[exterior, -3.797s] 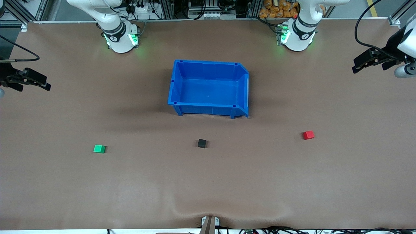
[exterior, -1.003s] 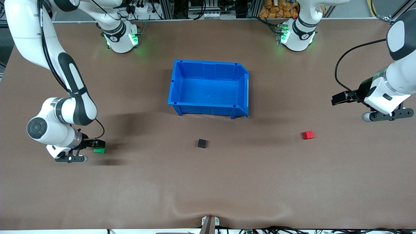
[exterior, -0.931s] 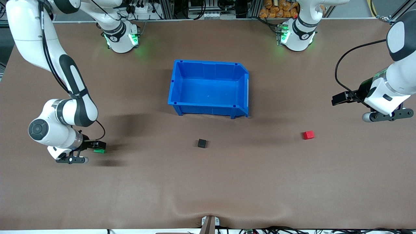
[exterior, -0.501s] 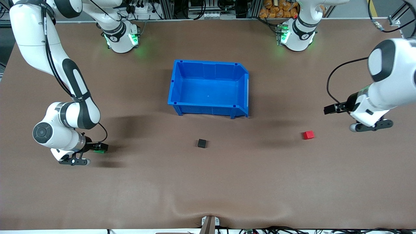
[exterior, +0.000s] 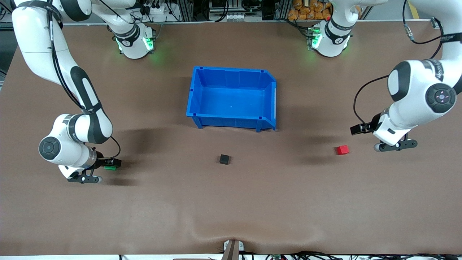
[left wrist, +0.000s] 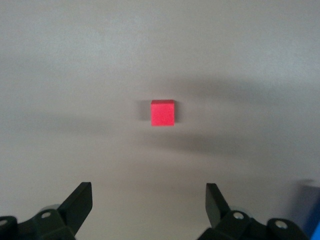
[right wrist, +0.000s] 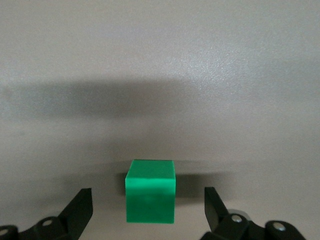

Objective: Attach green and red cubes to black cube
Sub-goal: 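Close the right gripper on the green cube while the left gripper lowers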

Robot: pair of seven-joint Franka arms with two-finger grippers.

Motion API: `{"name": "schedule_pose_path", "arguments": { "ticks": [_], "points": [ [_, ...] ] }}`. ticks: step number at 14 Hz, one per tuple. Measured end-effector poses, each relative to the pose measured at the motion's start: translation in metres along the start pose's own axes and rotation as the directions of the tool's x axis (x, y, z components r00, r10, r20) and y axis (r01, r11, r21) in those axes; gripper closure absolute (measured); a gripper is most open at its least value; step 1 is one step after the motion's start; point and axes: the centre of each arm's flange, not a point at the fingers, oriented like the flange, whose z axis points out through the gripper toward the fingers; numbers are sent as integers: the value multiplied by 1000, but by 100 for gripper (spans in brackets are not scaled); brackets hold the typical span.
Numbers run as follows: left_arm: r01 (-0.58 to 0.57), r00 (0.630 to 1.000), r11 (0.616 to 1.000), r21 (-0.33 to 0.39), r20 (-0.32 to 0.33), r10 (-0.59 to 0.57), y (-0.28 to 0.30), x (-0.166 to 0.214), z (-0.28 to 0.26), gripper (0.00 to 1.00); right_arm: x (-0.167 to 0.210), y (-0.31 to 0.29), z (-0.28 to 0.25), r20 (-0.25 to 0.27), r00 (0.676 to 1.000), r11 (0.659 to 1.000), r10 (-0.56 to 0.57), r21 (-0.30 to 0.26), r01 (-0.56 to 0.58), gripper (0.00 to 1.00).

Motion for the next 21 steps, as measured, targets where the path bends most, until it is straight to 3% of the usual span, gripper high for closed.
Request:
{"name": "schedule_pose_path", "arguments": {
  "ticks": [2, 7, 8, 10, 15, 19, 21],
  "points": [
    [-1, 1000, 1000, 1, -2, 1, 1, 4, 17, 0, 0, 0, 0, 0, 1000, 1000, 0, 0, 0, 23],
    [-2, 1000, 1000, 2, -4, 2, 1, 6, 23, 0, -1, 0, 1, 3, 1000, 1000, -5, 0, 5, 30],
    [-2, 1000, 1000, 2, -5, 2, 1, 6, 23, 0, -1, 0, 1, 5, 1000, 1000, -21, -1, 21, 37],
    [-31, 999, 1000, 3, -4, 31, 0, 6, 24, 0, -1, 2, 1, 8, 998, 998, -63, -1, 63, 60],
    [-65, 998, 998, 2, -6, 65, 15, 5, 30, 0, -1, 4, 1, 9, 978, 979, -206, -1, 206, 60],
    [-65, 998, 998, 2, -6, 65, 16, 6, 36, 0, 3, 6, -4, -5, 924, 924, -382, -5, 382, 60],
    [-69, 998, 998, 1, -5, 69, 18, 5, 36, 0, 11, -1, -15, -30, 881, 882, -472, -17, 472, 60]
  ]
}}
